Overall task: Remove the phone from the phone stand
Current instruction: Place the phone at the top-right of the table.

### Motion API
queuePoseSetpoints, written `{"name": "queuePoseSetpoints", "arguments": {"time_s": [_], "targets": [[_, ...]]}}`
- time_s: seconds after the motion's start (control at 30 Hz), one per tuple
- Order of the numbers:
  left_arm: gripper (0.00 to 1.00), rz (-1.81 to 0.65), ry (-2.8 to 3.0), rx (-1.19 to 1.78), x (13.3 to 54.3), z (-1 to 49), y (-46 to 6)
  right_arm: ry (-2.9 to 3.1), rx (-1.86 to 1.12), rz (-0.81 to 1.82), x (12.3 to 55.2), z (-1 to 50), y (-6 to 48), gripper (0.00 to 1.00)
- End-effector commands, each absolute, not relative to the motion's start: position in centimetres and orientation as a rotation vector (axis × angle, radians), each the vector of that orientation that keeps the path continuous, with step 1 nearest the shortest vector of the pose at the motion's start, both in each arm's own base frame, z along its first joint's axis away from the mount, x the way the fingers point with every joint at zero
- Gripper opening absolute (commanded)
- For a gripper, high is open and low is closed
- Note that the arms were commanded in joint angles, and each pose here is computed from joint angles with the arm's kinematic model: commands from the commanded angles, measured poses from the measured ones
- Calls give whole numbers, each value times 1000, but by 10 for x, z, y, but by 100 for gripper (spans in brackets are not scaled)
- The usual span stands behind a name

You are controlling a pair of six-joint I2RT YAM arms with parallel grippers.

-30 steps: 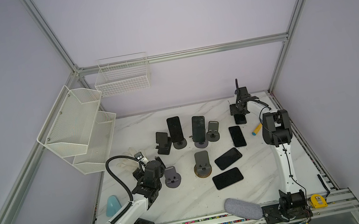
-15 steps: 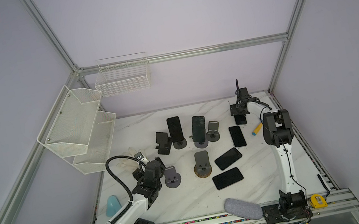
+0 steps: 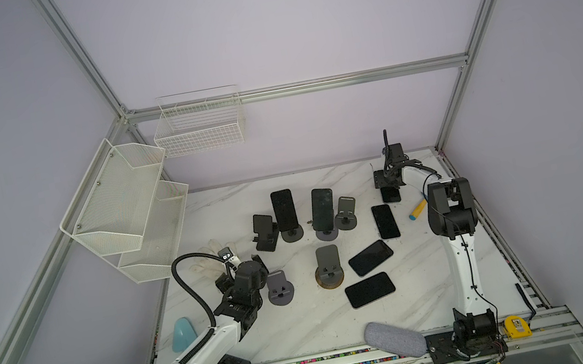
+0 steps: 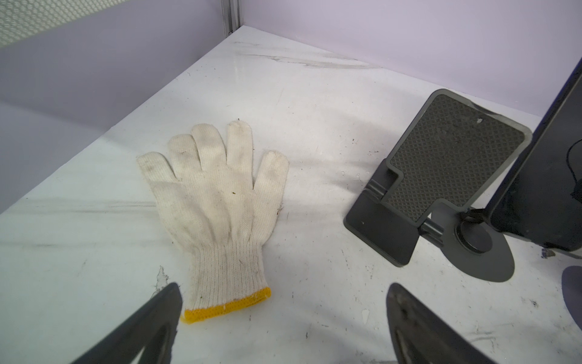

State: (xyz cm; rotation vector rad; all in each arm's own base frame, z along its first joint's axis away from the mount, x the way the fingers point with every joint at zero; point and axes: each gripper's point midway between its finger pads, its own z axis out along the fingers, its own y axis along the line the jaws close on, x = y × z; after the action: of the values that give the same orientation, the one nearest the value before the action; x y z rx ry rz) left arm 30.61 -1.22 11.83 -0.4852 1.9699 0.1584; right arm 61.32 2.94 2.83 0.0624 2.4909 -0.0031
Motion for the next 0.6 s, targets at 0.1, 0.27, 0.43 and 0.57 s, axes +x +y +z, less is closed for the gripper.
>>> {"name": "queuePoseSetpoints", "arguments": {"time_s": [0.1,0.27,0.43,0.57], "targets": [[100,138,1896,-482,312,143,-13,2776,54,-110,553,-62,16,76],[100,136,1899,-486,313,142,-14,2790,66,-115,550,-68,15,77],[100,159,1904,-491,312,142,-11,2805,81,-124,545,-74,14,78],[100,163,1901,-493,311,144,-10,2808,84,-121,543,-76,14,79]]}}
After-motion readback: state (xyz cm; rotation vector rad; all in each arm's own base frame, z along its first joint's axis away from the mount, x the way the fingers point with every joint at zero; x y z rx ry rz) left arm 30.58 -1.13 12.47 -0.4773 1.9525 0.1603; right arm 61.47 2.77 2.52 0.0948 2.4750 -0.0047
